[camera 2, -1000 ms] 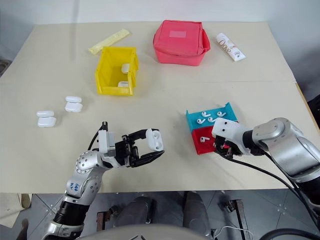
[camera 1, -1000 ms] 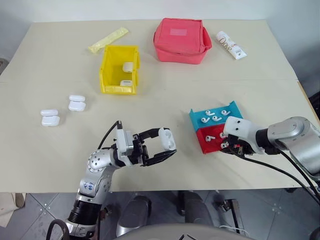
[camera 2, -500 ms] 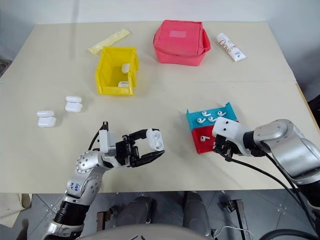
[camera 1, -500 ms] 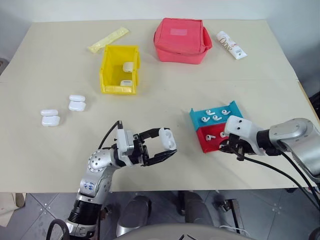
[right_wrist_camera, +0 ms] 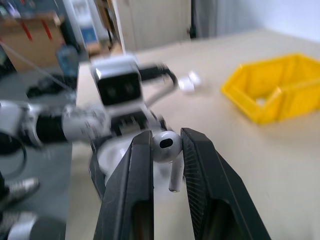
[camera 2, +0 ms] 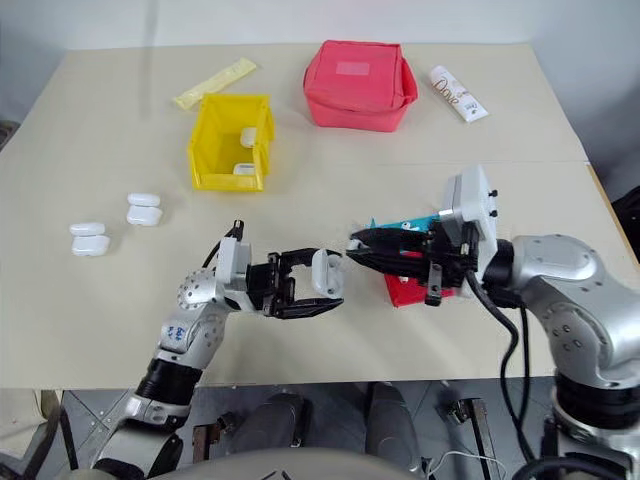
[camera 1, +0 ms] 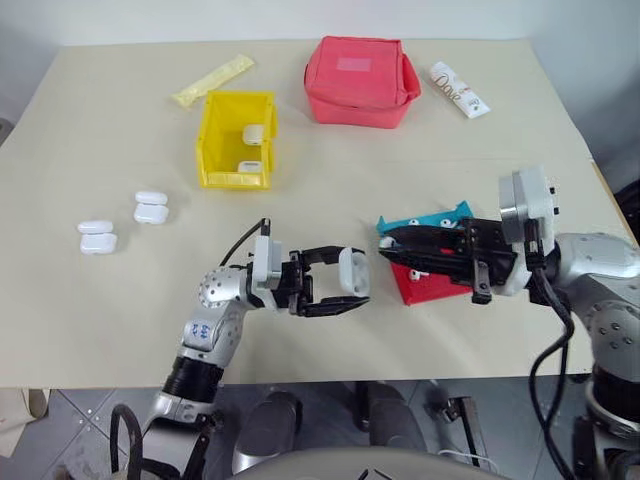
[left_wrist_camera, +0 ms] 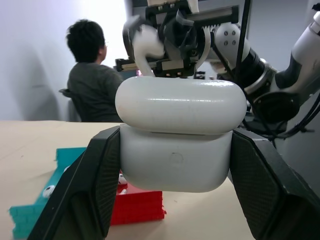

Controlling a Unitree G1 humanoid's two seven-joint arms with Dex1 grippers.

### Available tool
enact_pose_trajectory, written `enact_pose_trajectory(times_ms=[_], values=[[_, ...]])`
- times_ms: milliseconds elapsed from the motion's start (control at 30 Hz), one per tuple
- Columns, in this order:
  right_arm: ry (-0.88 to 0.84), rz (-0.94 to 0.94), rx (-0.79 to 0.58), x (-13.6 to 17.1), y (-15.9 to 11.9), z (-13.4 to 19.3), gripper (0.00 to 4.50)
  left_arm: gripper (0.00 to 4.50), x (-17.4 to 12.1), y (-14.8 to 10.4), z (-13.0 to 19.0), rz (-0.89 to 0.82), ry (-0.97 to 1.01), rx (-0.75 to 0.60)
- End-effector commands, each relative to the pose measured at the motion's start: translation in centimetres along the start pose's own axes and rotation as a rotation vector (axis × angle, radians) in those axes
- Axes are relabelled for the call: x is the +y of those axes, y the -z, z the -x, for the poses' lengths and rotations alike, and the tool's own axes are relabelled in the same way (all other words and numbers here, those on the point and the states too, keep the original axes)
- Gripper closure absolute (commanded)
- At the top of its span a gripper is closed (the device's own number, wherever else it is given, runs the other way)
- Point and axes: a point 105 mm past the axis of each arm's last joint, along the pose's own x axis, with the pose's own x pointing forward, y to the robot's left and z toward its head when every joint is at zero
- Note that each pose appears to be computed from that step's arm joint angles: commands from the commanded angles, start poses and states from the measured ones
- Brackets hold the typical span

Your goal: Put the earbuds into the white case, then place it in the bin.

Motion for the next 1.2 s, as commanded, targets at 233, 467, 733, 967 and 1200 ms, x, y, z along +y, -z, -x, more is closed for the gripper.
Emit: enact_pose_trajectory(times_ms=[233,467,733,967,1200], values=[[0.005,0.015,-0.091,0.1,1.0,-1.5,4.05,1.68,1.3,-2.4,-1.2,-0.018,0.031,-0.107],[0.031,0.017,-0.110,-0.5,1.9,-1.8,4.05,1.68,1.2,-3.1,-1.4,-0.009,0.046,-0.136],[0.051,0.018,-0.127,-1.4,3.2,-2.1,4.05,1.68,1.0,-3.4,-1.5,-0.012,0.066,-0.147],[0.041,-0.010,-0.090,-0.8,4.8,-1.9,4.05,1.68,1.8,-3.5,-1.7,-0.041,0.029,-0.165],[0.052,-0.003,-0.041,-0.6,5.0,-0.8,4.05,1.68,2.4,-3.3,-1.2,-0.061,0.009,-0.158]])
